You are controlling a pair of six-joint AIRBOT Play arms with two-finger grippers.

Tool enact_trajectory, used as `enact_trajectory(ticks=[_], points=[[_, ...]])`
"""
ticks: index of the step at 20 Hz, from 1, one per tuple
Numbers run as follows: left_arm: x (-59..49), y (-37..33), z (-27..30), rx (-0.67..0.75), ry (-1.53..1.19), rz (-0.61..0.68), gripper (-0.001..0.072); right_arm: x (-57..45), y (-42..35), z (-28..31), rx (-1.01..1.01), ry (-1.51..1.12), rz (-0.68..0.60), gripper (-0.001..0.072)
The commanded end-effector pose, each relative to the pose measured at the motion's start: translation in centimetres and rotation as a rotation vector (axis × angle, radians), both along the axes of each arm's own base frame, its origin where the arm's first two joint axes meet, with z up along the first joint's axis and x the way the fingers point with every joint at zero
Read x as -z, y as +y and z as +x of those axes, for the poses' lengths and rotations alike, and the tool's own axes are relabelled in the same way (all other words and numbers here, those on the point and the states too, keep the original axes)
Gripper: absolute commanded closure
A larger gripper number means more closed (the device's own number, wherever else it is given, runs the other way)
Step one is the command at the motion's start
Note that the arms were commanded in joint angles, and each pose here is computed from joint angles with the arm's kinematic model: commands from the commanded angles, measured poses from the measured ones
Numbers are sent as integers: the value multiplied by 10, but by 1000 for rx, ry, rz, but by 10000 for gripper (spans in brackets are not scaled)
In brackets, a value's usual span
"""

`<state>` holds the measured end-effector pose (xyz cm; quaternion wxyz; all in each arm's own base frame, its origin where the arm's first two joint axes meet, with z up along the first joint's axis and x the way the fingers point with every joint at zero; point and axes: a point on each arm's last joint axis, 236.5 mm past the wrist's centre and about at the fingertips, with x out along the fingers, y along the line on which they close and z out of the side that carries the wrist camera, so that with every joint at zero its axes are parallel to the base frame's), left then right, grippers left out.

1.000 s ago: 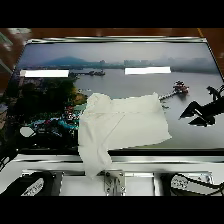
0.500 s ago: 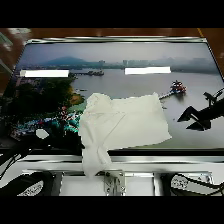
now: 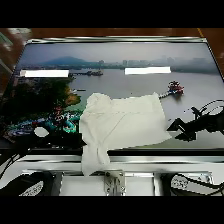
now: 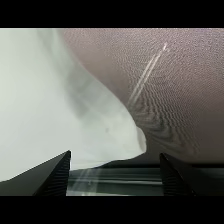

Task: Fold the shirts.

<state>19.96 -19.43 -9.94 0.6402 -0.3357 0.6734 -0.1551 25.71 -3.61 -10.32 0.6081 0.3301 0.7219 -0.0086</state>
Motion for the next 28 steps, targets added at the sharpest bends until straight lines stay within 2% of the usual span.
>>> enact_trajectory(ticks=[1,4,5,6,8,9,11,13,15,17,18,21,23,25,28], points=[[-10,0,6,4,-56,-1,673,13,8,-4,33,-3,15,33],[-18,1,13,-9,-103,-1,673,23,15,-1,47,-13,-7,34],[-21,1,15,-13,-119,-3,673,27,19,3,51,-21,-27,99],[-25,2,17,-16,-136,-4,673,30,23,8,42,-35,-44,234],[-33,6,24,-32,-171,-6,674,26,40,20,19,-68,-32,622],[-41,11,32,-38,-209,5,675,18,48,28,-16,-99,-14,651],[-75,27,60,-59,-329,47,676,-16,66,46,-155,-215,41,652],[-154,47,97,-87,-537,88,676,-85,76,79,-225,-405,57,652],[-282,72,126,-153,-851,122,675,-209,87,123,-222,-768,49,652],[-434,97,118,-249,-1202,146,674,-364,84,138,-195,-1206,-93,652],[-501,106,99,-290,-1360,159,674,-445,79,127,-153,-1428,-198,652],[-646,111,14,-347,-1741,199,674,-609,75,43,-32,-1882,-422,652],[-689,108,-32,-357,-1880,213,674,-648,82,-8,-8,-1990,-490,652],[-706,103,-57,-351,-1941,213,674,-652,88,-38,6,-1994,-506,652],[-677,104,-48,-286,-1843,312,673,-619,85,-49,-27,-1851,-555,652]])
